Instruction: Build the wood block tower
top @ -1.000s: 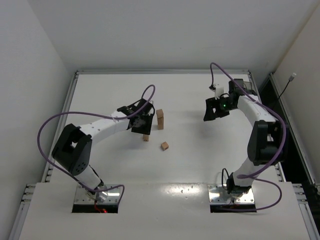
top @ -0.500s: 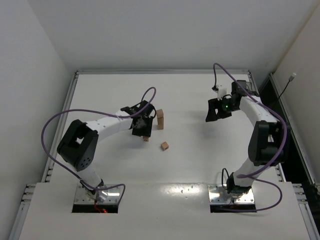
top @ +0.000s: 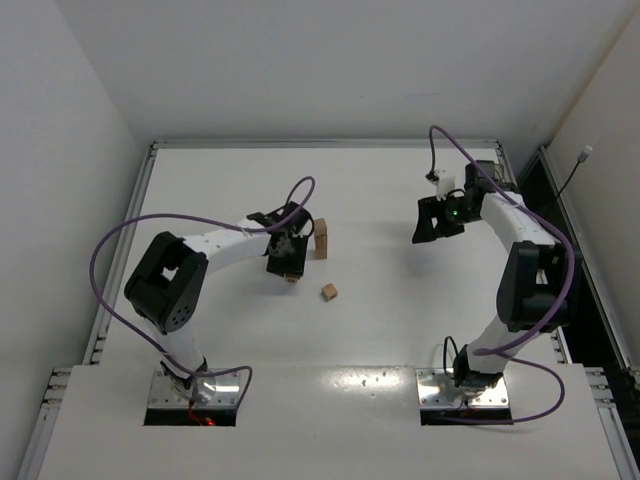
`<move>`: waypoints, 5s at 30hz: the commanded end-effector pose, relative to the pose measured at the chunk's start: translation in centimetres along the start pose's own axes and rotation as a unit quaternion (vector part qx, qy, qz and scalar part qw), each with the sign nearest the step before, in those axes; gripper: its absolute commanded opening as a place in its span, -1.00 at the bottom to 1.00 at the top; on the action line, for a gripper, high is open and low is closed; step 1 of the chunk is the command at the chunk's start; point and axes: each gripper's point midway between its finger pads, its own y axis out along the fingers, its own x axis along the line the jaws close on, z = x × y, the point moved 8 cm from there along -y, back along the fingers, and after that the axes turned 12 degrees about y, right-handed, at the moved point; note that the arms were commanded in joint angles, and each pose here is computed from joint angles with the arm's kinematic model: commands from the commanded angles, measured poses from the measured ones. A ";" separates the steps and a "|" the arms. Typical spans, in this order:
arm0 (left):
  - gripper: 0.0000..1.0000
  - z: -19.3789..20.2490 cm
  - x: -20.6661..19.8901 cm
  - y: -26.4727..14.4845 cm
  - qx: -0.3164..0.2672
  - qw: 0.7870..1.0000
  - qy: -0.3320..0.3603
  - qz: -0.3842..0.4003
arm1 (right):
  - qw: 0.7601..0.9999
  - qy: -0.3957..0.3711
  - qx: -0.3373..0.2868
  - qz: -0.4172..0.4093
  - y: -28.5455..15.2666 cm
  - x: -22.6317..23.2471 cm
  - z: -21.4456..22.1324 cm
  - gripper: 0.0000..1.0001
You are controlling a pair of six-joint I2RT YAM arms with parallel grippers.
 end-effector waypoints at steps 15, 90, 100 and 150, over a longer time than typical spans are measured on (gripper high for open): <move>-0.40 -2.0 0.9 0.6 -0.013 0.999 -0.034 0.020 | 1.000 -0.006 -0.019 -0.011 -0.3 -0.4 -0.7 0.26; -1.00 -14.1 -2.1 -13.0 -0.082 0.830 0.532 0.142 | 0.998 -0.032 -0.019 -0.057 0.4 0.5 -1.5 0.19; -1.00 -13.9 -2.8 -12.6 -0.077 0.826 0.539 0.147 | 0.998 -0.032 -0.019 -0.057 0.4 0.5 -1.5 0.19; -0.96 -14.1 -2.9 -12.1 -0.066 0.829 0.540 0.128 | 0.998 -0.024 -0.009 -0.063 1.2 0.1 -1.5 0.19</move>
